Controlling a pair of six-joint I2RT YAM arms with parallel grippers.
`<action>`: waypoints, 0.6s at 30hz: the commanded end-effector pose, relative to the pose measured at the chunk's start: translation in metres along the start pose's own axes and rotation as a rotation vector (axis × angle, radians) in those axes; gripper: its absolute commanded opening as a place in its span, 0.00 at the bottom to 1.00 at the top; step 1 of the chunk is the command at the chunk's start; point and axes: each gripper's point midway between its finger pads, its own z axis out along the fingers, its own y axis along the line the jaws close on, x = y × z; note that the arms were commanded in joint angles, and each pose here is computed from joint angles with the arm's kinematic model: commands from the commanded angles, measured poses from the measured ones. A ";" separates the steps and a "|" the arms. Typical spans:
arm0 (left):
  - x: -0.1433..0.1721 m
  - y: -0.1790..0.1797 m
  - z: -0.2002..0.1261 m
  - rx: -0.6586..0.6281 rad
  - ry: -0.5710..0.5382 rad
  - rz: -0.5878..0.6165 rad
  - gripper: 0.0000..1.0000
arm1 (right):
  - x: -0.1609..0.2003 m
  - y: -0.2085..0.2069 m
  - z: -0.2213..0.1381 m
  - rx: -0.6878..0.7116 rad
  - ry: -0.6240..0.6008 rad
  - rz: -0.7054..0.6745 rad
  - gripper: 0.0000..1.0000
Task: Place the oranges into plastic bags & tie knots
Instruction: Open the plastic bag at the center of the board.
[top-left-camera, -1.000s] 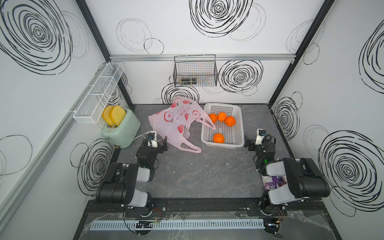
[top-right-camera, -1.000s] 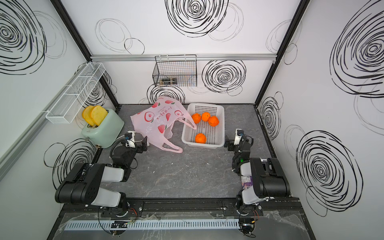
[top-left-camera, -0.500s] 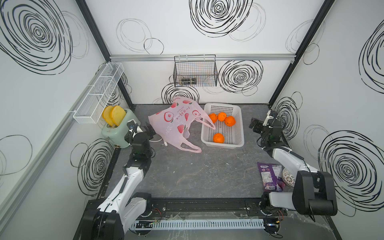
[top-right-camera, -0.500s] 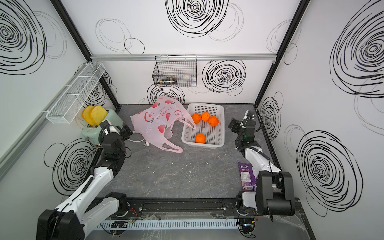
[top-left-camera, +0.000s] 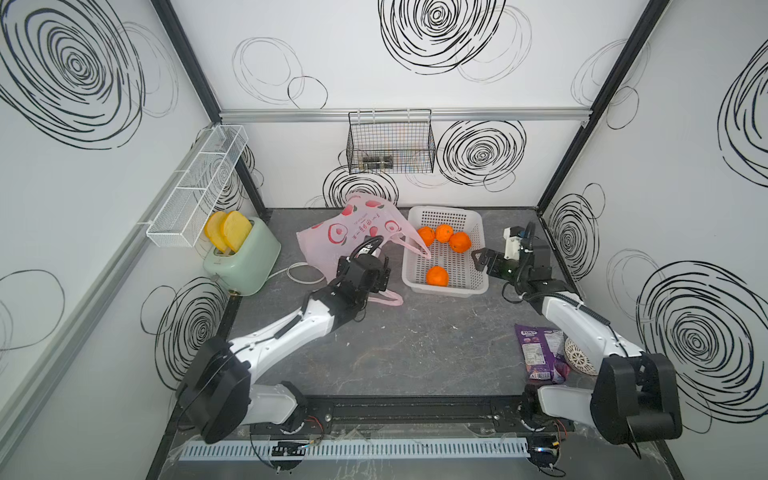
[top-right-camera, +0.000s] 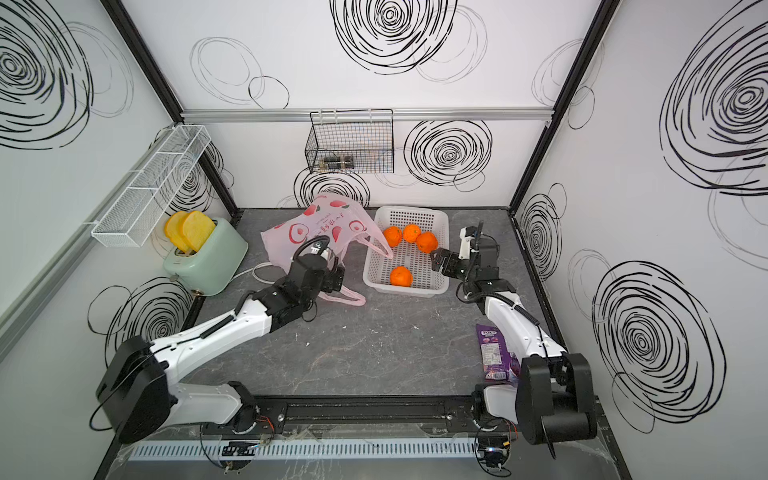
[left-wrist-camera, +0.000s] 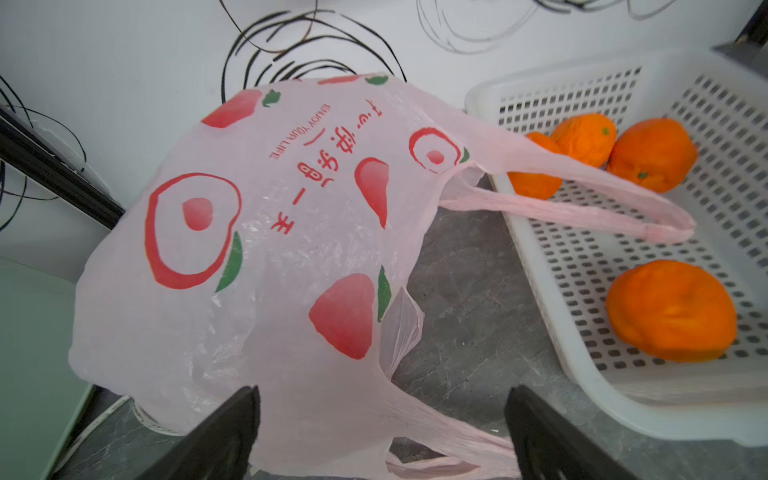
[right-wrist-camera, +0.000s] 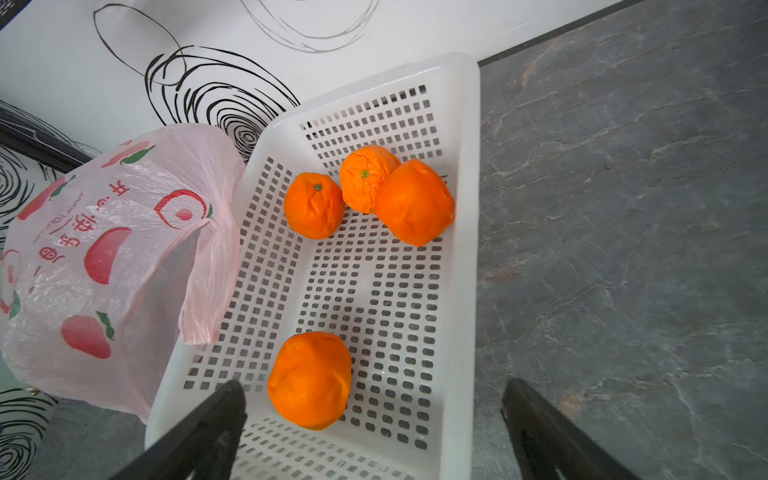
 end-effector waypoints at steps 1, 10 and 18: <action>-0.001 0.001 0.010 -0.125 0.078 0.157 0.96 | 0.003 0.005 0.002 -0.014 0.043 -0.003 0.98; -0.013 -0.003 0.038 -0.329 0.134 0.359 0.96 | 0.014 0.008 0.012 -0.051 0.095 0.005 0.98; -0.014 0.005 0.068 -0.434 0.153 0.478 0.96 | 0.012 0.016 0.014 -0.097 0.104 0.004 0.98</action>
